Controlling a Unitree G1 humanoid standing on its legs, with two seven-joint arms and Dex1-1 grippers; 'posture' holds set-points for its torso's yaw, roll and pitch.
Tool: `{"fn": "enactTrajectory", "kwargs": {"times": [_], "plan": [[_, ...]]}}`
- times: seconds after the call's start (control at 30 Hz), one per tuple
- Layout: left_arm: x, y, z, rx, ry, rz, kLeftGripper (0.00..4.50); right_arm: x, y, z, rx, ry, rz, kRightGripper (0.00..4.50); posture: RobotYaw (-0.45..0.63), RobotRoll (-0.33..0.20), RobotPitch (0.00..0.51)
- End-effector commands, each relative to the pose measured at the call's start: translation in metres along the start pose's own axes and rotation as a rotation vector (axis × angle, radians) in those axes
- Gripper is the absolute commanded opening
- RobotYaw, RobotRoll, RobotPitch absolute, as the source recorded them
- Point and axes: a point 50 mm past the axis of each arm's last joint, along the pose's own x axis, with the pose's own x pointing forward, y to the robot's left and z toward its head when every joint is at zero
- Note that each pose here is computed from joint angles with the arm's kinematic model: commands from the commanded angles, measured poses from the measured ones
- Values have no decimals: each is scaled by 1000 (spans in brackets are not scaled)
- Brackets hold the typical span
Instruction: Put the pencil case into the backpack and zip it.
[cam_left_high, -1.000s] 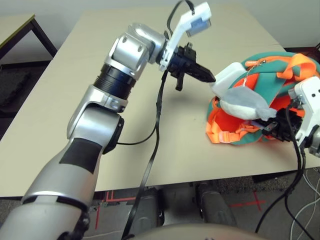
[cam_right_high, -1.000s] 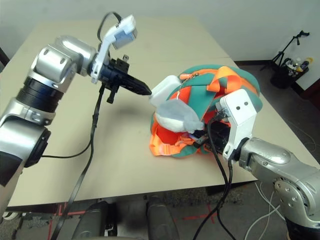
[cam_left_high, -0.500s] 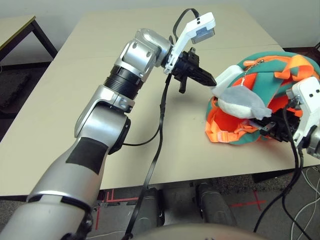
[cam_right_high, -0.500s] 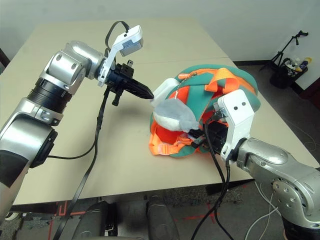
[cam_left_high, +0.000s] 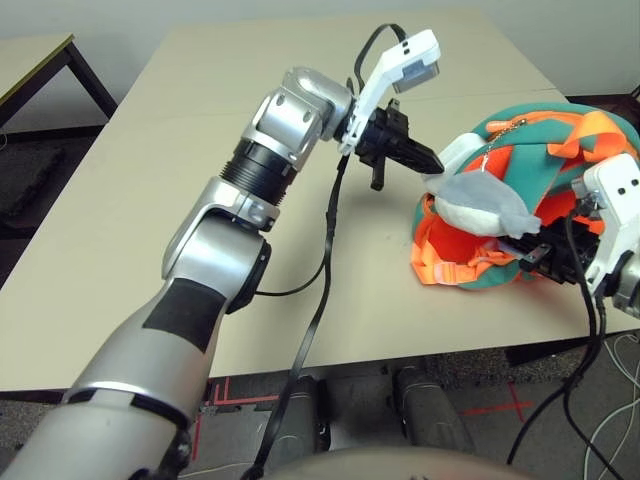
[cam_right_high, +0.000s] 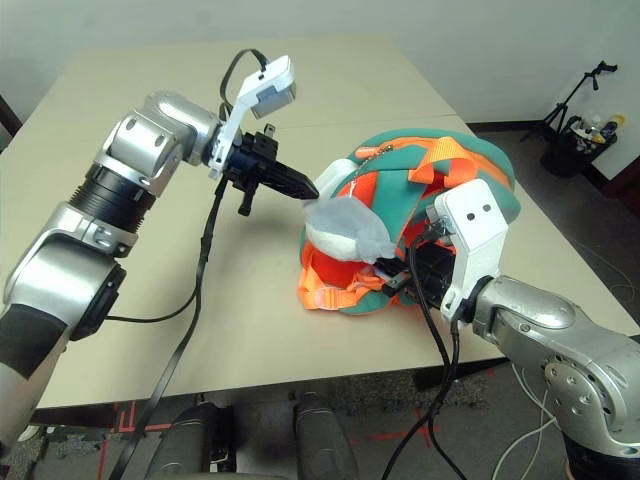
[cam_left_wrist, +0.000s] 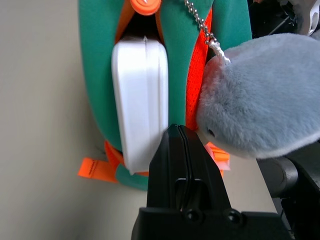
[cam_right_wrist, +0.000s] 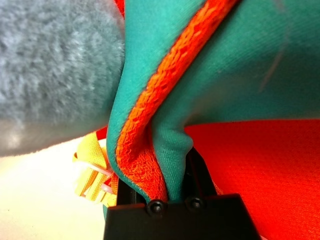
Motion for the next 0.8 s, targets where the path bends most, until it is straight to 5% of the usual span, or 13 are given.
{"fn": "enactTrajectory", "kwargs": {"times": [0.03, 0.47, 0.8], "plan": [[3, 3, -1, 0, 1, 26, 0, 4, 8, -3, 1, 23, 40, 185, -197, 0, 90], [-26, 9, 17, 9, -38, 112, 0, 8, 6, -3, -1, 22, 53, 185, -165, 0, 89], [-4, 6, 2, -28, -34, 75, 0, 10, 6, 1, -10, 11, 57, 185, -172, 0, 89]]}}
